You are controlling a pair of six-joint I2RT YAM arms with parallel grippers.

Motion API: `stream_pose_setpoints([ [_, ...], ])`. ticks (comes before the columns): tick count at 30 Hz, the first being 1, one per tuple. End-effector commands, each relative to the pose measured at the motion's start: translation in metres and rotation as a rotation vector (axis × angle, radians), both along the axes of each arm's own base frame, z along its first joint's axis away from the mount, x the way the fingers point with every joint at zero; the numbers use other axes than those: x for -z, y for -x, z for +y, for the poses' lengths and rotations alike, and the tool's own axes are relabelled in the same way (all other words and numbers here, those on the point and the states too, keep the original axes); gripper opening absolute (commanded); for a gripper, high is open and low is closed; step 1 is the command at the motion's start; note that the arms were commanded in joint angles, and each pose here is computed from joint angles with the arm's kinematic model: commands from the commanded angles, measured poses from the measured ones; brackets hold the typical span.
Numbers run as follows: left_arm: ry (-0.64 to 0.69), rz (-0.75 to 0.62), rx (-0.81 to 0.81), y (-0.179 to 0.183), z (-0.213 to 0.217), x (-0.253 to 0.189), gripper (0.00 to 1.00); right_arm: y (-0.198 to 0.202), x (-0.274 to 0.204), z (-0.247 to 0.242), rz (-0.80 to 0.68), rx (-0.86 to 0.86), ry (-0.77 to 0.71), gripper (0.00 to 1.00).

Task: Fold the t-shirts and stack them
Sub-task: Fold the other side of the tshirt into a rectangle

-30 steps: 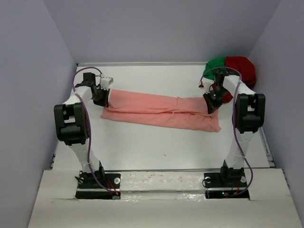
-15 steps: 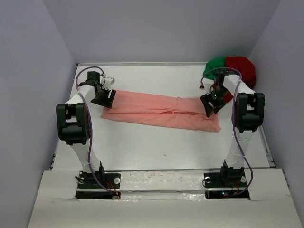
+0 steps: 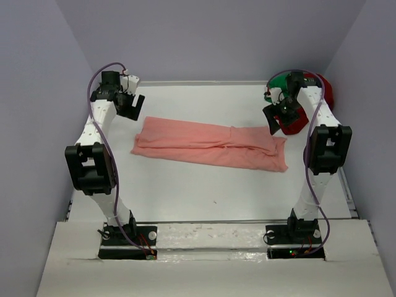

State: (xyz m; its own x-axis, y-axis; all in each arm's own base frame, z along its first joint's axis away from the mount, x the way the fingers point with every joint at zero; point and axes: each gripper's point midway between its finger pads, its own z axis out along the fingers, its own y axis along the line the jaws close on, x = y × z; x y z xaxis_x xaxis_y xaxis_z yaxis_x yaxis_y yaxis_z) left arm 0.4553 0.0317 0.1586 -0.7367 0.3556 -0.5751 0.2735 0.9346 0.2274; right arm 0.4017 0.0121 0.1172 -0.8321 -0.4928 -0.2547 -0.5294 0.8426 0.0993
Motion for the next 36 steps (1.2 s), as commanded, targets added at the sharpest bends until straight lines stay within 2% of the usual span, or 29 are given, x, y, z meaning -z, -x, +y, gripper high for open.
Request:
stream_pose_setpoints([
  [1,0.150,-0.053,0.154,0.012,-0.039,-0.033,0.99,0.004,-0.029,0.008,-0.067,0.031,-0.057,0.83],
  [3,0.267,0.000,0.246,0.020,-0.068,-0.012,0.99,0.002,-0.025,0.018,-0.089,0.040,-0.115,0.83],
  [5,0.308,0.052,0.300,0.023,-0.085,0.013,0.99,0.011,-0.016,0.033,-0.061,0.027,-0.200,0.83],
  [8,0.339,0.081,0.411,0.024,-0.127,0.034,0.99,0.017,-0.007,0.047,-0.040,0.018,-0.279,0.85],
  [12,0.363,0.124,0.469,0.018,-0.151,0.062,0.99,0.011,-0.001,0.059,-0.084,-0.012,-0.327,0.87],
  [15,0.366,0.149,0.494,0.013,-0.161,0.077,0.99,0.017,0.010,0.075,-0.043,-0.062,-0.320,0.87],
  [23,0.326,0.169,0.505,0.006,-0.165,0.110,0.99,0.038,0.051,0.083,0.108,-0.058,-0.322,0.91],
  [25,0.320,0.181,0.497,0.005,-0.163,0.119,0.99,0.045,0.063,0.084,0.173,-0.051,-0.329,0.99],
  [26,0.315,0.182,0.490,0.005,-0.162,0.122,0.99,0.047,0.066,0.084,0.188,-0.048,-0.330,1.00],
  [36,0.287,0.245,0.460,0.015,-0.153,0.147,0.99,0.031,0.100,0.078,0.265,-0.025,-0.281,1.00],
])
